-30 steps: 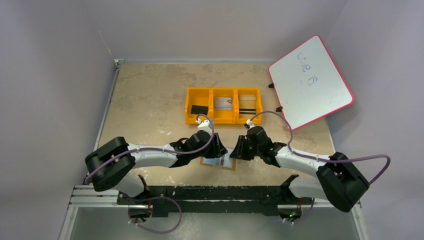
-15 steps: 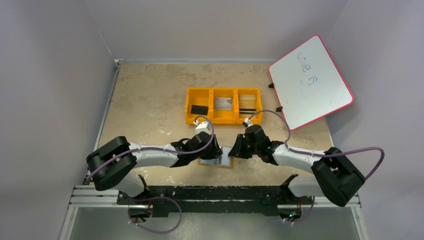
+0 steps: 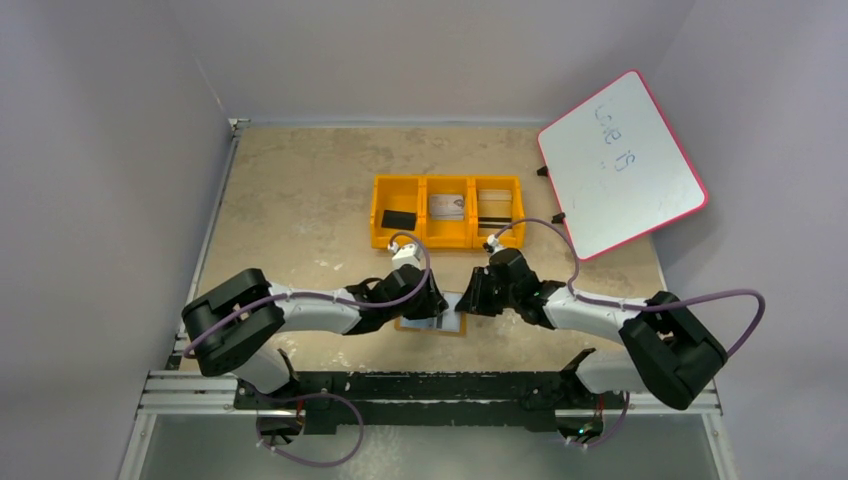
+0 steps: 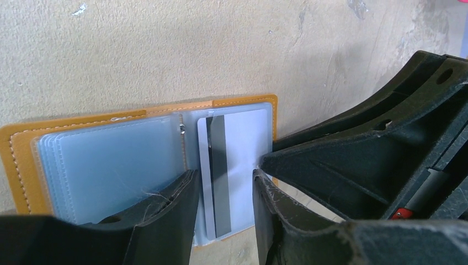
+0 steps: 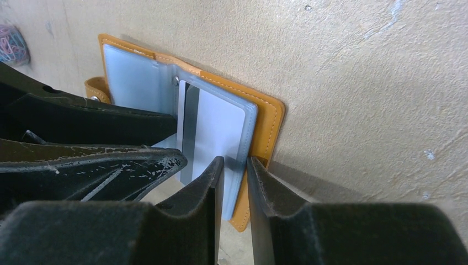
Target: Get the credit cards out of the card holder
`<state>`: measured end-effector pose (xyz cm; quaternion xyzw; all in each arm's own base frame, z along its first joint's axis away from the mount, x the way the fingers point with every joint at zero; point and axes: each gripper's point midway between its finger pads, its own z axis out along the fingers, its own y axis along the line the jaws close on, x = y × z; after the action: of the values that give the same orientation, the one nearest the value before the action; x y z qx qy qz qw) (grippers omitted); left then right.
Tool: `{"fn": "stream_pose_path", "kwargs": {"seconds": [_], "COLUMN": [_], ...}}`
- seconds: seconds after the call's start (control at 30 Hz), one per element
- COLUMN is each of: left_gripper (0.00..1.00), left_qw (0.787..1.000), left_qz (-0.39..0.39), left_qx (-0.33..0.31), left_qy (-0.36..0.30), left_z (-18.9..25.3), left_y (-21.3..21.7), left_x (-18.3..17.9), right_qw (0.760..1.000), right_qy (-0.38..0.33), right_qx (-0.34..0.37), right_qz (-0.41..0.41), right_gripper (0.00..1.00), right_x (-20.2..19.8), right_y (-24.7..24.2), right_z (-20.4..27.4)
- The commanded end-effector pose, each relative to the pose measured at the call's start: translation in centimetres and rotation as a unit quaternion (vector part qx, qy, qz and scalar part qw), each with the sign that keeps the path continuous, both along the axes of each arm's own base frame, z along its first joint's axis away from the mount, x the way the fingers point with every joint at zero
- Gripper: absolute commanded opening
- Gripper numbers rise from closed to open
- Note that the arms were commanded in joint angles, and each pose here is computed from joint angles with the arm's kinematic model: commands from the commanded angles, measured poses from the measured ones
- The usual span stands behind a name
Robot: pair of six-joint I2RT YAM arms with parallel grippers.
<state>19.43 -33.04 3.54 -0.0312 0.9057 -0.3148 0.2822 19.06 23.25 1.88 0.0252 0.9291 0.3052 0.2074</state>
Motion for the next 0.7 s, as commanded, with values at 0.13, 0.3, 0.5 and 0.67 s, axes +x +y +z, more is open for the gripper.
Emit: {"fn": "stream_pose_path", "kwargs": {"seconds": [0.13, 0.3, 0.5, 0.67], "left_gripper": [0.4, 0.4, 0.38, 0.35], "left_qw": [0.999, 0.999, 0.999, 0.998], "left_qz": [0.032, 0.032, 0.035, 0.053], "left_qx": [0.002, 0.02, -0.001, -0.04], "left_qy": [0.002, 0.011, 0.023, 0.02], "left_z": [-0.4, -1.2, -2.0, -1.6], "left_y": [1.0, 1.5, 1.3, 1.4], "left_x": [0.0, -0.2, -0.6, -0.7], "right_qw": [0.999, 0.999, 0.999, 0.999], "right_qy": [0.006, 0.005, 0.015, 0.024], "right_qx": [-0.033, -0.032, -0.036, -0.037], "right_qz": [0.005, 0.006, 0.008, 0.013], "right_gripper": [0.25, 0.23, 0.15, 0.1], "right_x": [-0.1, 0.0, -0.2, -0.6], "right_y": [-0.8, -0.7, -0.7, -0.7], "right_z": [-1.3, -1.4, -2.1, -2.8]}}
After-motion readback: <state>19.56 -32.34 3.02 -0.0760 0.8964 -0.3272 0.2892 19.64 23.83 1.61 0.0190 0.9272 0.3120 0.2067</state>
